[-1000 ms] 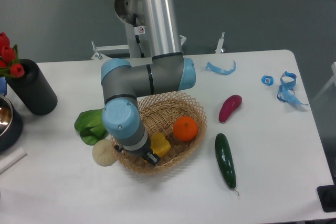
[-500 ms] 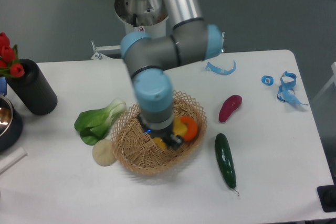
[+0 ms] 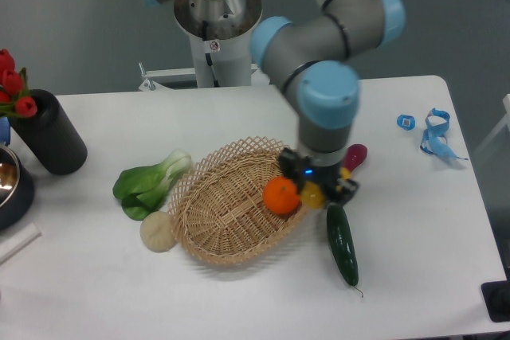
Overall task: Pick up the yellow pepper from the basket
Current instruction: 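Lift the yellow pepper out of the basket, then carry the held yellow pepper away from the basket and raise it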
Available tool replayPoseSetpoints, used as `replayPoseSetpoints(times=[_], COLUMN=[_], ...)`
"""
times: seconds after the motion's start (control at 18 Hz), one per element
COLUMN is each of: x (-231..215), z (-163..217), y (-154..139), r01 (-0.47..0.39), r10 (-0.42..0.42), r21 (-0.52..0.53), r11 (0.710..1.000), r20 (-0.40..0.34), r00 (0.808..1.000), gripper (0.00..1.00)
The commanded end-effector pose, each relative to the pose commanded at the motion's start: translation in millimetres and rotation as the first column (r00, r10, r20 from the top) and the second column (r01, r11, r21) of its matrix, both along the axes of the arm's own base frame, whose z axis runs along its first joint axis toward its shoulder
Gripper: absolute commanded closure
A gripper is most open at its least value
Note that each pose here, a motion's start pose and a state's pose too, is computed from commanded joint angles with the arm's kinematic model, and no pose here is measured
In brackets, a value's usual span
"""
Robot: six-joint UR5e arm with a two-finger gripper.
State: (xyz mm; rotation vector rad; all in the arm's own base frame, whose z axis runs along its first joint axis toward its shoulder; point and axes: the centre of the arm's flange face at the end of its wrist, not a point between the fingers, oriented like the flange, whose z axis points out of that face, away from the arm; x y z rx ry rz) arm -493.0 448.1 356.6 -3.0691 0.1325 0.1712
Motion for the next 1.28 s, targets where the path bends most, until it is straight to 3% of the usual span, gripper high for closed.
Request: replayPoseSetpoints(times=[0.22,0.33,0.72,0.94,1.28], x=[-41.9,-63.6,-115.7,-137.7,-144.7], z=[2.6,-1.5,1.5,-17.5,-9.9], y=[-31.0,-55.0,-71.5,-100.2,-106.2], r01=[-0.040,-0.003,-0.009,0.068,0.072], r10=[0.040,0.003,0.008,-0.069,-0.074], r21=[0.005,-0.011,-0.018,-0.042,-0.043], r11=[0.999,1.000,1.000,0.997,0.997], r20=[-0.014,-0.016,-0.051,-0.038,-0.052], r00=[0.999,1.000,0.999,0.997,0.996], gripper=[0.56,0.56,0.56,0.56,0.56])
